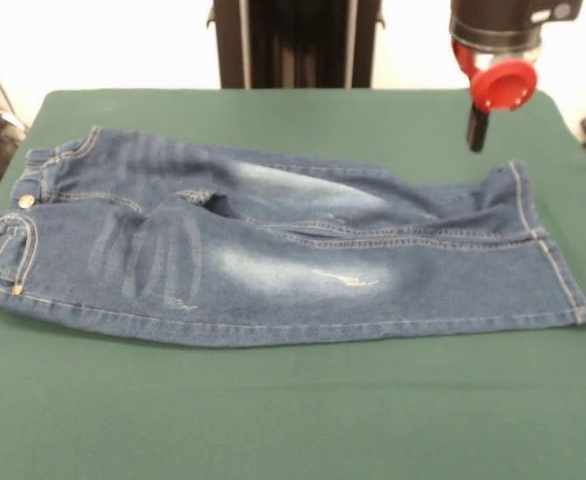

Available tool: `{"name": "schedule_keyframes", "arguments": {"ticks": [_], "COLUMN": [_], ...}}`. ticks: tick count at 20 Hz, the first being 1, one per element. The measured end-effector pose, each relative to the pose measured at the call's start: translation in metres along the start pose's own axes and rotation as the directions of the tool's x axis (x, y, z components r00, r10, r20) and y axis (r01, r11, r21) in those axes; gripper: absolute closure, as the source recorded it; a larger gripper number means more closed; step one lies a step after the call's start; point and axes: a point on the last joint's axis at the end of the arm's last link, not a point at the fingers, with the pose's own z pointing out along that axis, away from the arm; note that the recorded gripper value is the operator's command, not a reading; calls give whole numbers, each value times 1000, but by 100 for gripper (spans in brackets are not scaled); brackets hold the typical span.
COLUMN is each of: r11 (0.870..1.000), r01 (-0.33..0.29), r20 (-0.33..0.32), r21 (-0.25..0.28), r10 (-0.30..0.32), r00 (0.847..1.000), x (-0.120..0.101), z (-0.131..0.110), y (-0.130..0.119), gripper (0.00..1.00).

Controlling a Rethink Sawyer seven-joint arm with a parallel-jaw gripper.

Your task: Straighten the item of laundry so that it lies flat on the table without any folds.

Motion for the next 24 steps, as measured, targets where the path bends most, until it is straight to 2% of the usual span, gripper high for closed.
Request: {"name": "schedule_keyframes", "arguments": {"ticks": [3, 4, 7, 10, 13, 15, 20, 24], "r11": [1000, 1000, 1000, 1000, 1000, 999, 998, 998], "r01": [14, 19, 18, 5, -5, -20, -46, -51], "r20": [11, 25, 42, 72, 84, 94, 99, 102], "r21": [6, 12, 16, 22, 25, 32, 35, 35], "r10": [-14, -19, -18, -7, 3, 17, 42, 47], "r00": [1000, 999, 999, 997, 996, 995, 994, 994], "x": [-6, -21, -41, -85, -110, -138, -176, -194], "z": [-2, 0, 4, 8, 6, 4, 1, 2], "y": [-1, -1, 1, 4, 6, 8, 8, 6], "gripper": [100, 100, 100, 100, 100, 100, 100, 100]}}
